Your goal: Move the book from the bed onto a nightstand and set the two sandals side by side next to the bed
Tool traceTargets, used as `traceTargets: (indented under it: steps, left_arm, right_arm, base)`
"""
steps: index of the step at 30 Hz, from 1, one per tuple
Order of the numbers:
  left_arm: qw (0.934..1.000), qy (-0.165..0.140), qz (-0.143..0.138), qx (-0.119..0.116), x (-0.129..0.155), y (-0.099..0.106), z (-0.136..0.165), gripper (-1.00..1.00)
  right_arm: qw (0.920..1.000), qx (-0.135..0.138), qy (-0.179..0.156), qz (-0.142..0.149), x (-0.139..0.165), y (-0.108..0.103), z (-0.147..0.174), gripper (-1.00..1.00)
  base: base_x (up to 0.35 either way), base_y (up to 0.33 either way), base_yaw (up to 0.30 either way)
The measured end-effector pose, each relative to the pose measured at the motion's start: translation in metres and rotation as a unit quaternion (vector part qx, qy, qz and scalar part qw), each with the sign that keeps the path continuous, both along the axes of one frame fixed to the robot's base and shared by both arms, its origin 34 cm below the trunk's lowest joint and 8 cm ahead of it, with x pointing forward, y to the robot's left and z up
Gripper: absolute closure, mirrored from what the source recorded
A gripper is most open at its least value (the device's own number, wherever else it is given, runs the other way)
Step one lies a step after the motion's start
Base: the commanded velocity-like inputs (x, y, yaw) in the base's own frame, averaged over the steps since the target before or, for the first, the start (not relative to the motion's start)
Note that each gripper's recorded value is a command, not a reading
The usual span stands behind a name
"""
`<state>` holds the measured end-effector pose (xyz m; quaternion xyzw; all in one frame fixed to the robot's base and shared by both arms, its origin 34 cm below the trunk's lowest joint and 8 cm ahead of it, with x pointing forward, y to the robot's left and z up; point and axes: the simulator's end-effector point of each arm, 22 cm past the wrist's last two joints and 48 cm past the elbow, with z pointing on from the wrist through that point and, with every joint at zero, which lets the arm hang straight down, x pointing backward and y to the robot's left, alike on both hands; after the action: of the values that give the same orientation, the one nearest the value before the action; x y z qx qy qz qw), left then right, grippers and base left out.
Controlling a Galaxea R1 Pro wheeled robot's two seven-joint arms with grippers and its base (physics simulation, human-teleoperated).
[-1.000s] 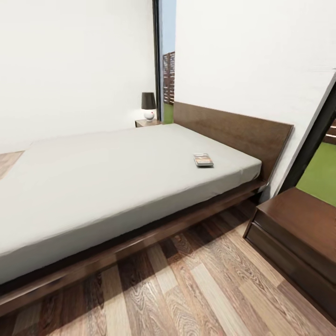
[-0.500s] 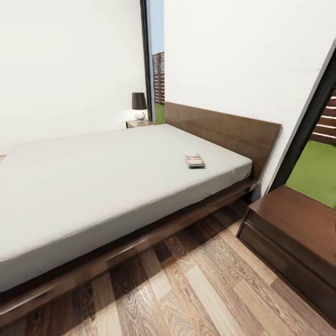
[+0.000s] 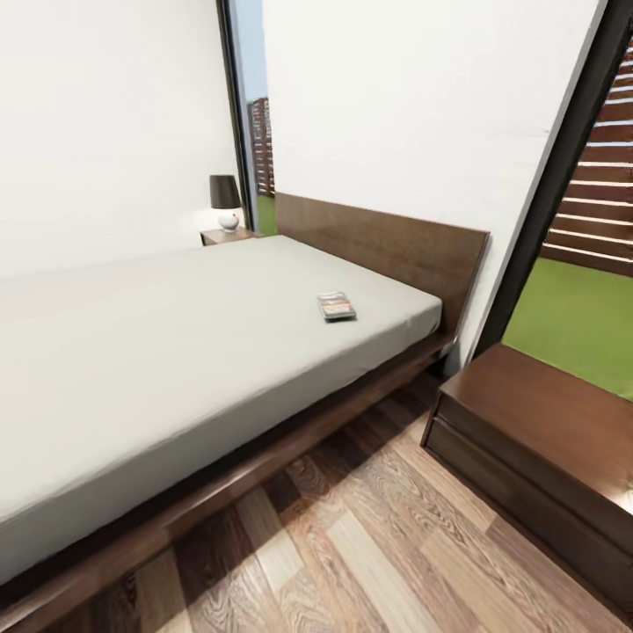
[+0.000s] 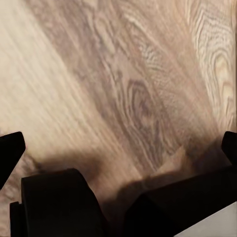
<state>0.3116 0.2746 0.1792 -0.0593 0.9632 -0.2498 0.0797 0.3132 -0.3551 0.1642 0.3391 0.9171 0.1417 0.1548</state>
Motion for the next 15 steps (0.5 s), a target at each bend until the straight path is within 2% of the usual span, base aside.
traceTargets:
  steps: [15]
  left_arm:
    - [1.0,-0.001,0.0,-0.001,0.0004,-0.0028,-0.0003,-1.0]
  right_arm:
    - [1.0,0.0,0.001,-0.002,-0.0002,-0.0002,-0.0001,-1.0]
  base:
    - [0.149,0.0,-0.246]
